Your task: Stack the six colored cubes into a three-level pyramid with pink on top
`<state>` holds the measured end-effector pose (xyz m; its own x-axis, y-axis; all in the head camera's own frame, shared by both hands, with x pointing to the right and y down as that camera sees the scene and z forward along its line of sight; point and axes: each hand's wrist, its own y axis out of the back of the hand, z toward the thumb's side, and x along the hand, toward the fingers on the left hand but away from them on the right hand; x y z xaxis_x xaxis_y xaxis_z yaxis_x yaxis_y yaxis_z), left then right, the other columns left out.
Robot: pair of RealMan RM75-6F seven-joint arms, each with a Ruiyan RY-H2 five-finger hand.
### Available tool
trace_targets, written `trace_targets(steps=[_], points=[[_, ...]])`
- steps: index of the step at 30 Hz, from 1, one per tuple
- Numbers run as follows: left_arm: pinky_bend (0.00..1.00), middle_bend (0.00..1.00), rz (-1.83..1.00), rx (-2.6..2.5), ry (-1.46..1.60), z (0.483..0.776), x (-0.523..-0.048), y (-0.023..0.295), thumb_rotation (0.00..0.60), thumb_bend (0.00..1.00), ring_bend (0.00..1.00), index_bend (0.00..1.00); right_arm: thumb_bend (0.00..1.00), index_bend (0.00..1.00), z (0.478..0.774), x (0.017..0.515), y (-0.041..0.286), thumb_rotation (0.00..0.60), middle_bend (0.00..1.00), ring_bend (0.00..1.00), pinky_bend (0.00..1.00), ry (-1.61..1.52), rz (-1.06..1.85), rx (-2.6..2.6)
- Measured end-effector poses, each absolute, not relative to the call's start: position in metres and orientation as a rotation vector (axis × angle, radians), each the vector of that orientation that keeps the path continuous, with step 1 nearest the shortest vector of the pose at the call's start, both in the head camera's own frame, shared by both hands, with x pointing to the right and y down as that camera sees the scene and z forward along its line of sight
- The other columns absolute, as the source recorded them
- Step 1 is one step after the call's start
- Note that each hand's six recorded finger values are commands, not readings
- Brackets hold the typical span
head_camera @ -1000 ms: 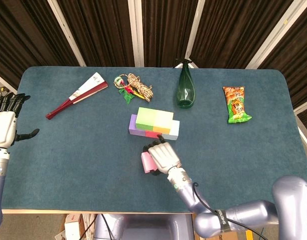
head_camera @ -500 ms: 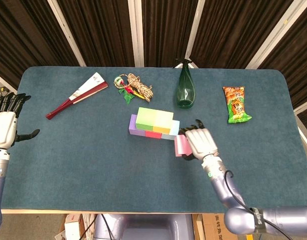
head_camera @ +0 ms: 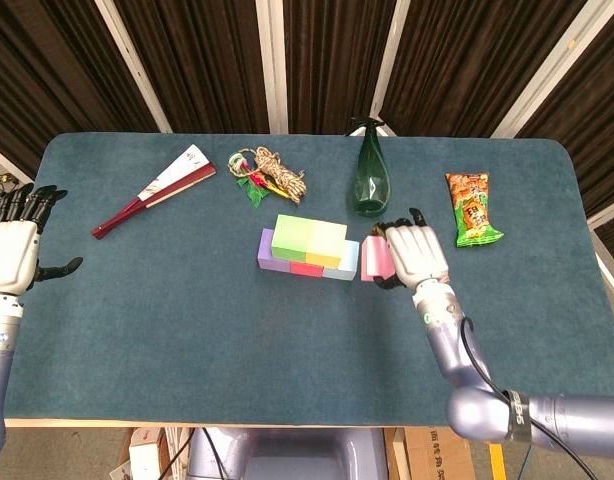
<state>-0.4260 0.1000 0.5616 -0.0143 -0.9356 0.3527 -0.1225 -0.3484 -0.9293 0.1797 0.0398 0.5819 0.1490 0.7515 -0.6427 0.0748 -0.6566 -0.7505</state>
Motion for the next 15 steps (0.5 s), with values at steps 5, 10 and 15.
trace_targets(steps=[5,10,15], points=[[0.0,0.09,-1.435,-1.521,1.125,0.556,-0.428,0.097,0.6,0.2,0.0,0.15,0.25,0.49,0.577,0.176,0.009,0.6,0.41,0.23,0.01,-0.749,1.653,-1.73],[0.0,0.09,-1.43,-1.503,1.124,0.551,-0.43,0.096,0.6,0.2,0.0,0.15,0.25,0.49,0.565,0.172,-0.024,0.6,0.41,0.23,0.01,-0.695,1.776,-1.537],[0.0,0.08,-1.432,-1.499,1.112,0.551,-0.43,0.094,0.6,0.2,0.0,0.13,0.25,0.49,0.543,0.15,-0.054,0.6,0.41,0.23,0.01,-0.731,1.804,-1.457]])
